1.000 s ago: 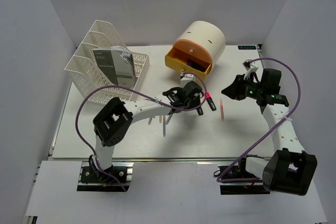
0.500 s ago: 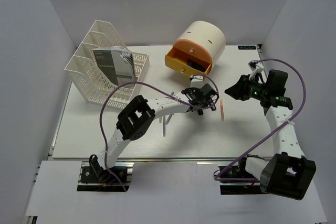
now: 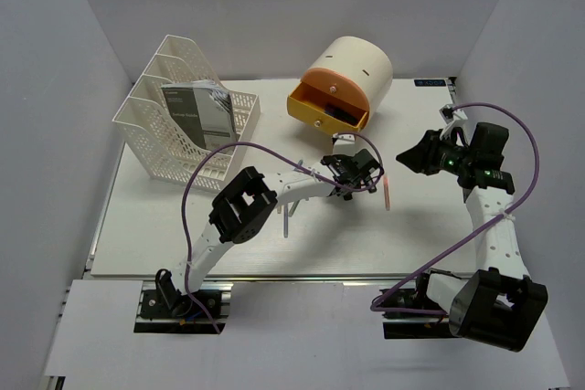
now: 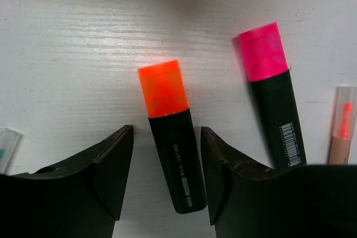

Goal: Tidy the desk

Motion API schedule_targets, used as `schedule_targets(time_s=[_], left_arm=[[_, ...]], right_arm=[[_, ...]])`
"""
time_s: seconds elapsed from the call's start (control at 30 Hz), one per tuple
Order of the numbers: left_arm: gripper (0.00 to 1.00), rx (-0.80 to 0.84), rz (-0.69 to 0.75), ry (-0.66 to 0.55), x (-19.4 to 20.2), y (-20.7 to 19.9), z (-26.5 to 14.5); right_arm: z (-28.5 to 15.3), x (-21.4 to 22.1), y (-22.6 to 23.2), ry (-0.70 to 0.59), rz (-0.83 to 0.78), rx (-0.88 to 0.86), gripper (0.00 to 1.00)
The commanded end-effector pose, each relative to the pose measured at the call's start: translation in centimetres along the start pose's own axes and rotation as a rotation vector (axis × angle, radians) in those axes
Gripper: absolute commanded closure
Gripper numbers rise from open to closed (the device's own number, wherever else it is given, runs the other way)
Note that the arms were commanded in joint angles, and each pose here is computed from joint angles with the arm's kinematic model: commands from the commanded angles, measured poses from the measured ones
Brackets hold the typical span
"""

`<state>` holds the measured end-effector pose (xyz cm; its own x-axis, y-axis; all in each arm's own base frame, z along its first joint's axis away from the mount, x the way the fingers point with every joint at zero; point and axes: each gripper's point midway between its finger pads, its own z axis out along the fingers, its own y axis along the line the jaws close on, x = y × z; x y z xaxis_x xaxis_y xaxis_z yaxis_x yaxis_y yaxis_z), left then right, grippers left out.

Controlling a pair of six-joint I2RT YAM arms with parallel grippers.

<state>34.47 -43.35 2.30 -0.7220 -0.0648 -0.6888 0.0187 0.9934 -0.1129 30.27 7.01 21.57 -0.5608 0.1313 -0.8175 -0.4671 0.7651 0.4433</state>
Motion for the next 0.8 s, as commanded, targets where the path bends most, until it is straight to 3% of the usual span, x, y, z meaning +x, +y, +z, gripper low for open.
schedule_targets(time_s=[0.0,0.3,0.57,0.63,0.77], left_arm=[[0.39,-0.016,0.004,0.003,0.6,-0.2,0.1],[0.49,-0.080,0.075,0.090,4.7,3.3,0.9],[0.84,-0.049,0.118,0.129,6.2,5.7,-0.8],[0.88,-0.010,0.146,0.135,6.4,5.9,-1.5],[0.96,0.123,0.115,0.081,2.9,4.5,-5.6]], right_arm=[[-0.5,-1.2,0.7,-0.042,-0.035,-0.025,0.65],[-0.7,-1.1,0.3,-0.046,-0.015,-0.028,0.65],[-0.8,-0.9,0.1,-0.048,-0.003,-0.034,0.65],[-0.8,-1.0,0.1,-0.052,-0.003,-0.037,0.65],[-0.9,-0.9,-0.3,-0.055,0.006,-0.024,0.65]])
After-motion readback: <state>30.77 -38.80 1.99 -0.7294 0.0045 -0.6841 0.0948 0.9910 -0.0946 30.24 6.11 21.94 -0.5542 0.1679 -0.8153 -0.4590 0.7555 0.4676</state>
